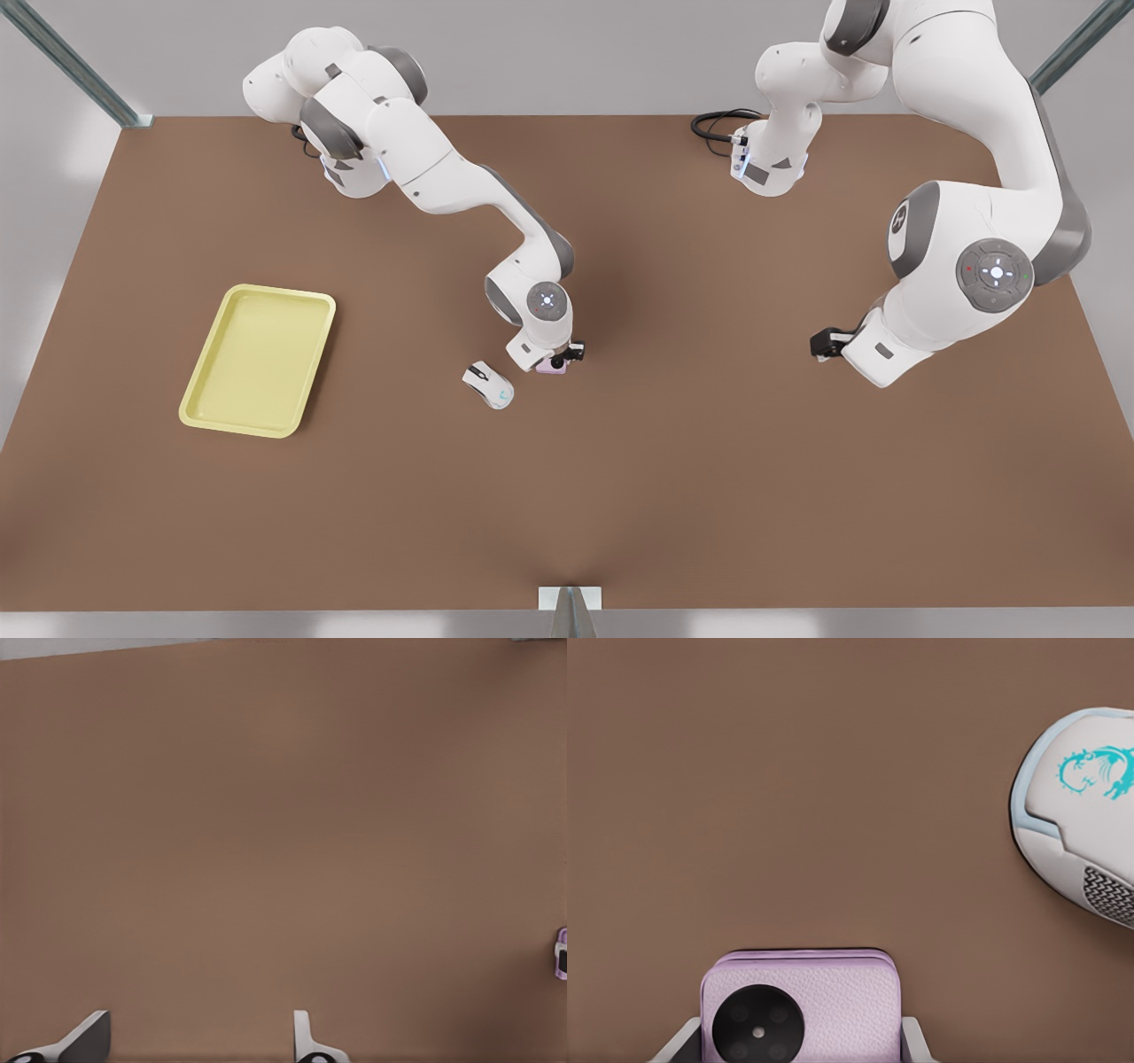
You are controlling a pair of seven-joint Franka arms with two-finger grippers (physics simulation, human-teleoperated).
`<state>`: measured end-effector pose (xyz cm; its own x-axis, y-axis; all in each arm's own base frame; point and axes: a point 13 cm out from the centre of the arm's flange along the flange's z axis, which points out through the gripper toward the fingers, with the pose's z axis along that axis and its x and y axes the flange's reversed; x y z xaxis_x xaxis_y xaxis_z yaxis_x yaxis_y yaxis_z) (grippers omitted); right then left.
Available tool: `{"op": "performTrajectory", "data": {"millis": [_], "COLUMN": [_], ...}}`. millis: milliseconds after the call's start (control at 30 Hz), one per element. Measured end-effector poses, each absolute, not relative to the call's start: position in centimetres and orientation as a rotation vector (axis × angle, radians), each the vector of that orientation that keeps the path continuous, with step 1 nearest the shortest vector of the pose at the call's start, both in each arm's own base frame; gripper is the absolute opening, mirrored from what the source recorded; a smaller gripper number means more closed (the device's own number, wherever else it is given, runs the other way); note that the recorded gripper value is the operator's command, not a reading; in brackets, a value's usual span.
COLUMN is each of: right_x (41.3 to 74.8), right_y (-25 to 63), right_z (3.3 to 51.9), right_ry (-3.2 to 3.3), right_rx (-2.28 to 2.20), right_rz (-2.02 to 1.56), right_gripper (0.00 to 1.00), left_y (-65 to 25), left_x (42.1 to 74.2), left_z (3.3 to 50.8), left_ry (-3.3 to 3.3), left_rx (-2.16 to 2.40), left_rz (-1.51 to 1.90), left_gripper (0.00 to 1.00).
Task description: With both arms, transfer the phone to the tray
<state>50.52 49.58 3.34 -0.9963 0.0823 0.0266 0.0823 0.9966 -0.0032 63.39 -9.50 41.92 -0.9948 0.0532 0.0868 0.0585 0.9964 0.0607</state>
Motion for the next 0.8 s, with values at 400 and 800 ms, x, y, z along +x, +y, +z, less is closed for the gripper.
{"op": "performTrajectory", "data": {"millis": [400, 800], "right_x": [51.5, 55.7], "right_y": [49.2, 18.6], "right_z": [5.9, 12.4], "right_ry": [-3.127, -3.032], "right_rx": [-0.139, -0.483], "right_rz": [-0.025, 0.048], "right_gripper": [0.81, 0.81], "left_y": [-9.3, -9.3], "left_x": [63.5, 63.5], "left_z": [41.5, 41.5], "left_ry": [-3.048, -3.048], "left_rx": [-0.080, -0.081], "left_rz": [-0.097, -0.095], "left_gripper": [1.00, 1.00]}}
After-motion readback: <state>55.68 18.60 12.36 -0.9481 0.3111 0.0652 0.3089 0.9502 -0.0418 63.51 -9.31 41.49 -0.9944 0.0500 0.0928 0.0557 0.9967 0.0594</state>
